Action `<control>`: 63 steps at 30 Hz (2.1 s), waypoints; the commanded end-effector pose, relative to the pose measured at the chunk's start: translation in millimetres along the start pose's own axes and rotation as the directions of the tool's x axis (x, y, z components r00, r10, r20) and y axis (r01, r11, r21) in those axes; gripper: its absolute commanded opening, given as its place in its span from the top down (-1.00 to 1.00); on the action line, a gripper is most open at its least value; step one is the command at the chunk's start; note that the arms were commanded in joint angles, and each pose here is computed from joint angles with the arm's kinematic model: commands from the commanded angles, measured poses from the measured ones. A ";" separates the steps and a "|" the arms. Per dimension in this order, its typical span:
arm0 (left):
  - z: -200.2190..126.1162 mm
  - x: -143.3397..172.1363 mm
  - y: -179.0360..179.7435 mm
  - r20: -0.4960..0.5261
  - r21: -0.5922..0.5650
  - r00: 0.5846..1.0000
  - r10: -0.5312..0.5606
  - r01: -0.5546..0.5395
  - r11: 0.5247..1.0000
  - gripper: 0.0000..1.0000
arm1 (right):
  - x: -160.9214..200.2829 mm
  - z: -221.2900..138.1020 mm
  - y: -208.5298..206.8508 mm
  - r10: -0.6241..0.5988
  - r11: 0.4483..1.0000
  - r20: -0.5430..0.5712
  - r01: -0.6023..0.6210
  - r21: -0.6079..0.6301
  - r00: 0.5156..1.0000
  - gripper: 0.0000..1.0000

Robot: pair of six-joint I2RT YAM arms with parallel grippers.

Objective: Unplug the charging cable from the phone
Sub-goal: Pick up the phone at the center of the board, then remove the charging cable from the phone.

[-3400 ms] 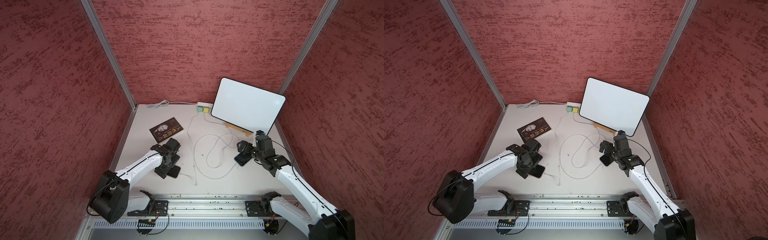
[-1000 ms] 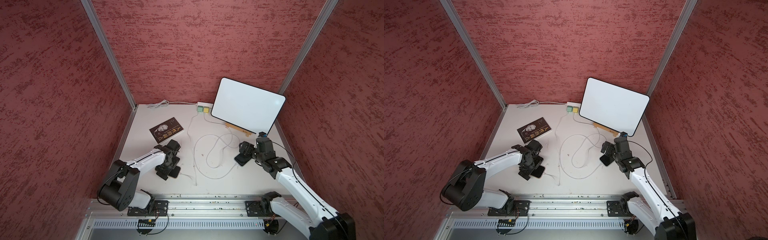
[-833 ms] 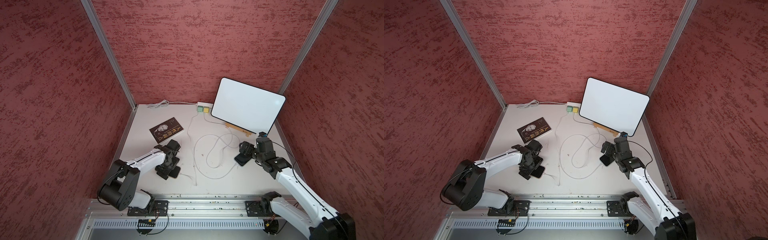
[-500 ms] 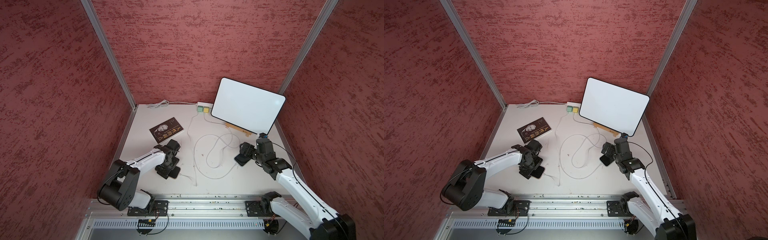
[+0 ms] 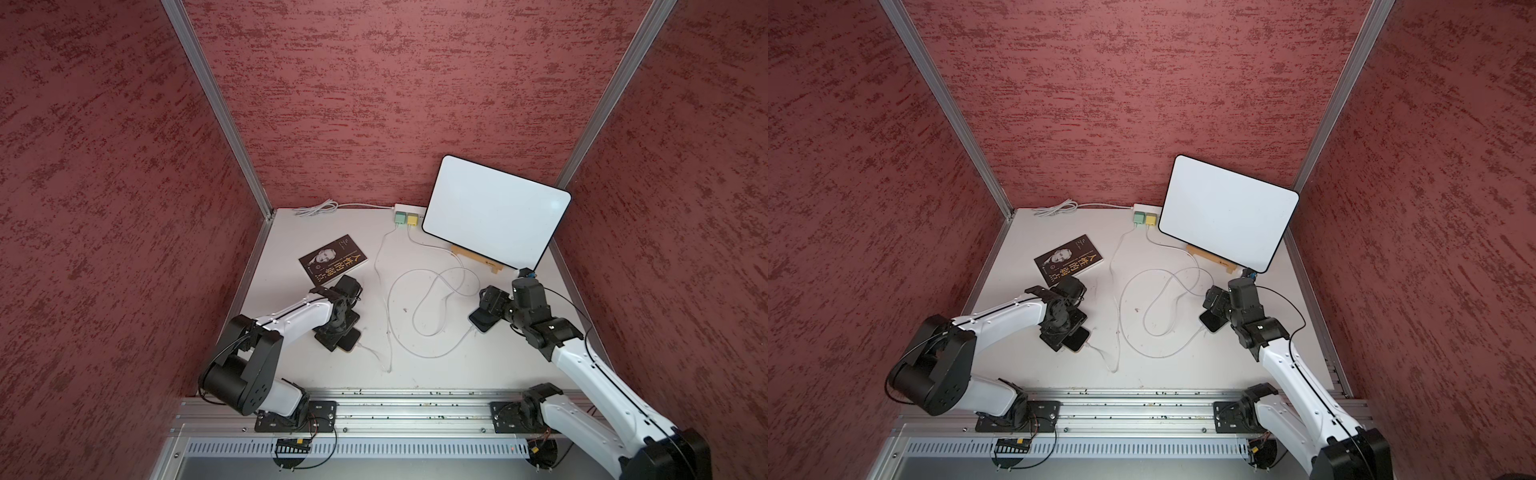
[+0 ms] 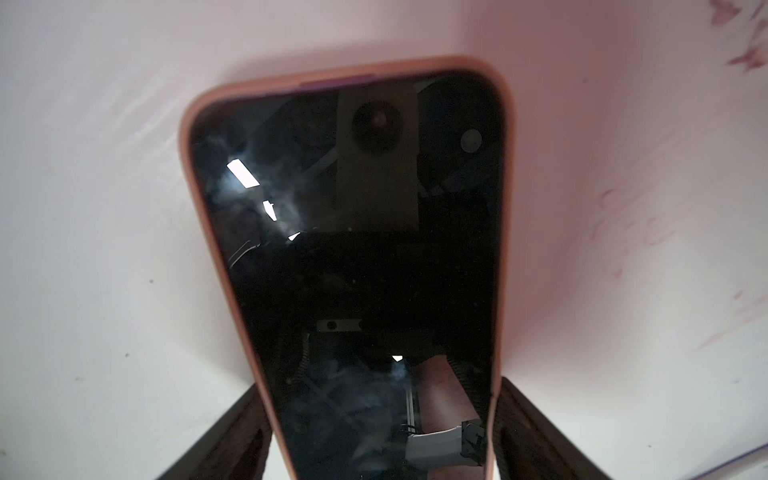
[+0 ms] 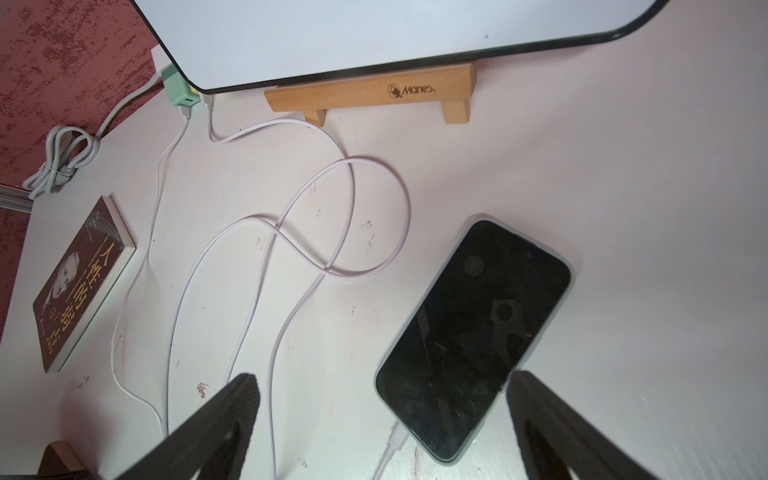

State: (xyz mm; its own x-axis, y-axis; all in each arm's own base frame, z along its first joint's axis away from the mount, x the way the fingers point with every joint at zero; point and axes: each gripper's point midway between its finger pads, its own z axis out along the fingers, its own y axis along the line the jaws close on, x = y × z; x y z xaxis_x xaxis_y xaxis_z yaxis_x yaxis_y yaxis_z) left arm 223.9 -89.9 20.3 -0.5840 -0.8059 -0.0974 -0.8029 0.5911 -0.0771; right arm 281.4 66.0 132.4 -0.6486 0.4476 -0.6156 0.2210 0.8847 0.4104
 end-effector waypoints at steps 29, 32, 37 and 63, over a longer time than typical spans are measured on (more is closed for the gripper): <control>-98.1 -45.3 -96.7 0.253 0.169 0.944 0.212 -0.258 0.951 -0.35 | 43.1 -9.9 141.6 -0.210 0.846 -0.117 0.120 -0.520 0.971 -0.81; -102.8 -42.7 -101.2 0.253 0.188 0.943 0.217 -0.268 0.945 -0.35 | 60.1 -7.3 166.9 -0.268 0.810 -0.133 0.149 -0.567 0.954 -0.78; -109.3 -39.6 -106.2 0.248 0.219 0.944 0.219 -0.274 0.936 -0.35 | 86.5 -3.2 204.8 -0.335 0.757 -0.155 0.168 -0.632 0.929 -0.76; -128.9 -32.4 -117.8 0.234 0.326 0.945 0.228 -0.297 0.897 -0.32 | 168.3 21.2 305.9 -0.438 0.616 -0.243 0.093 -0.782 0.865 -0.29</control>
State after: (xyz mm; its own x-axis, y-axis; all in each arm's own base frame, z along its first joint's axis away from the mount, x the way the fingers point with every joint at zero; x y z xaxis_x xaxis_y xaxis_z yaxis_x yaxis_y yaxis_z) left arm 312.5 -131.9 139.2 -0.7219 -0.6187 -0.3098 -0.5456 0.7844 -0.2951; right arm 255.0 401.1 126.5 -0.8473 -0.0366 -0.5299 -0.4649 0.5335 0.7065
